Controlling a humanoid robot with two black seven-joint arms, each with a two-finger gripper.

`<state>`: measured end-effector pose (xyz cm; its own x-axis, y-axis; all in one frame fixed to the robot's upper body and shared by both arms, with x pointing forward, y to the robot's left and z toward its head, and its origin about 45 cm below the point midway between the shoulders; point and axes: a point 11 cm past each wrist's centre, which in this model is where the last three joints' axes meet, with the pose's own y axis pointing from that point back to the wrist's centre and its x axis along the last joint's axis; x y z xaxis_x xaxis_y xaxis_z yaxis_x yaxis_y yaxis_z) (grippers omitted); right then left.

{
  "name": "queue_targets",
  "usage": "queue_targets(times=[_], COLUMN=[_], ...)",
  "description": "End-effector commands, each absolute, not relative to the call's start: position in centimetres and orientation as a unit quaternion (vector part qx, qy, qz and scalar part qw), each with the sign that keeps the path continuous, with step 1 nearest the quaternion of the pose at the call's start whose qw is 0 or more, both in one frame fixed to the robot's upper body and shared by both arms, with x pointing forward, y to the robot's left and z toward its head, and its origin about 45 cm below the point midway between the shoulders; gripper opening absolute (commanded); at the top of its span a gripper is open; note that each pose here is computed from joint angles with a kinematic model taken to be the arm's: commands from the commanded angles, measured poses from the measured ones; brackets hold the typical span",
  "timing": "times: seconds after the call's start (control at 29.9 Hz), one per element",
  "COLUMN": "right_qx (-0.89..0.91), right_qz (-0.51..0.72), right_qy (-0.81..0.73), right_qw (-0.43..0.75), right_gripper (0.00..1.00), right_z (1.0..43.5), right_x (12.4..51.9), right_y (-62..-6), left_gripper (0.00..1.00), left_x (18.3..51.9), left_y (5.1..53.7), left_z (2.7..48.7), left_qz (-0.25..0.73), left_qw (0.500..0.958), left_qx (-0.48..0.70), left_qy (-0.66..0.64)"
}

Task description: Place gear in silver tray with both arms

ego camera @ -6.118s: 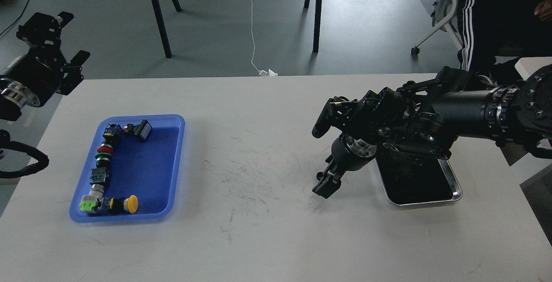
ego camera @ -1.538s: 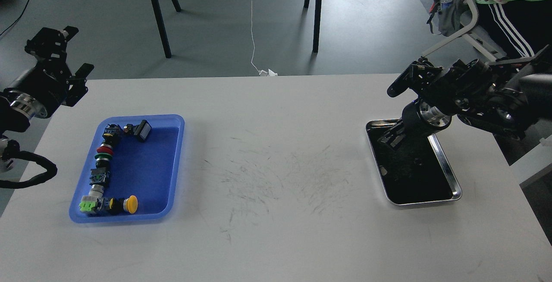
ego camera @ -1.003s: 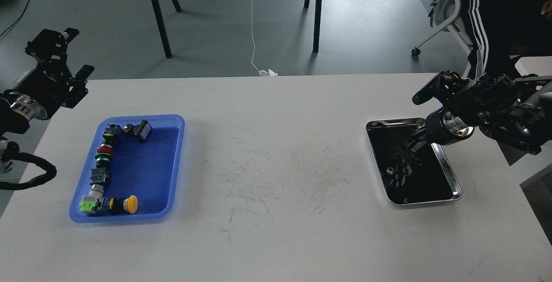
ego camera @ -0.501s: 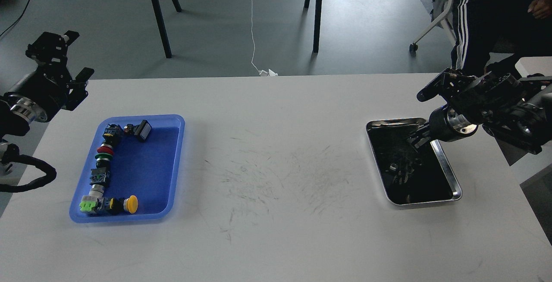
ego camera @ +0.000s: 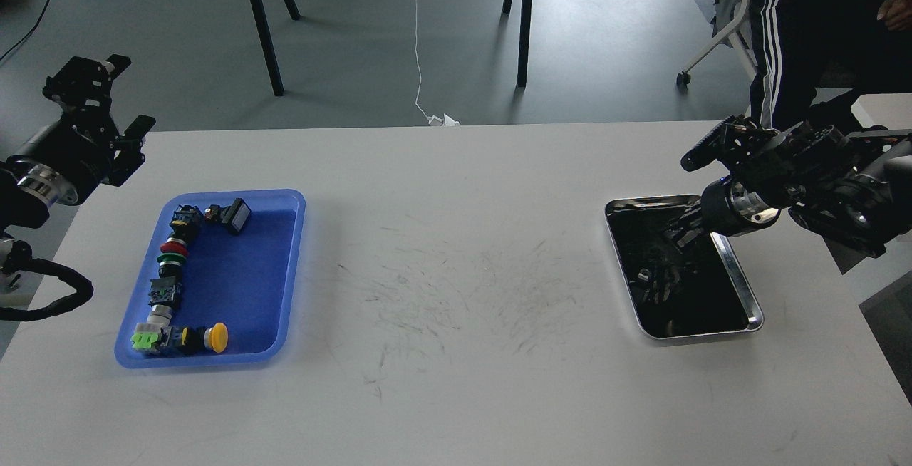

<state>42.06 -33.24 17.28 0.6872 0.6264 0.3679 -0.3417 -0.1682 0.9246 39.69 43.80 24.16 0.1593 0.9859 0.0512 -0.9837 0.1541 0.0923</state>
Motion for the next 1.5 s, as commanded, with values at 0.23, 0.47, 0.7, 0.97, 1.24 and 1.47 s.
queue_targets(times=[0.23, 0.47, 0.7, 0.97, 1.24, 1.47], right_qx=[0.667, 0.691, 0.721, 0.737, 0.787, 0.809], right_qz=[0.384, 0.401, 0.417, 0.421, 0.358, 0.256], right_qy=[0.1, 0.046, -0.035, -0.138, -0.322, -0.467], right_qw=[0.63, 0.6, 0.553, 0.511, 0.385, 0.25], right_gripper=[0.52, 0.63, 0.73, 0.78, 0.81, 0.89], right_z=[17.5, 19.4, 22.0, 26.2, 30.7, 31.9], right_x=[42.3, 43.9, 45.7, 47.5, 49.9, 50.3], right_y=[-32.8, -30.8, -29.1, -30.1, -30.6, -32.5], left_gripper=[0.98, 0.98, 0.98, 0.98, 0.98, 0.98], left_x=[39.7, 40.0, 40.3, 39.9, 40.3, 39.4], left_y=[43.8, 43.1, 42.4, 44.5, 41.2, 40.1], left_z=[24.2, 25.0, 25.8, 26.2, 25.7, 24.6], left_qz=[0.648, 0.64, 0.661, 0.712, 0.683, 0.644], left_qw=[0.76, 0.767, 0.75, 0.702, 0.73, 0.764], left_qx=[0.052, 0.034, 0.021, 0.028, 0.002, 0.033], left_qy=[0.011, 0.015, 0.003, -0.009, 0.018, 0.023])
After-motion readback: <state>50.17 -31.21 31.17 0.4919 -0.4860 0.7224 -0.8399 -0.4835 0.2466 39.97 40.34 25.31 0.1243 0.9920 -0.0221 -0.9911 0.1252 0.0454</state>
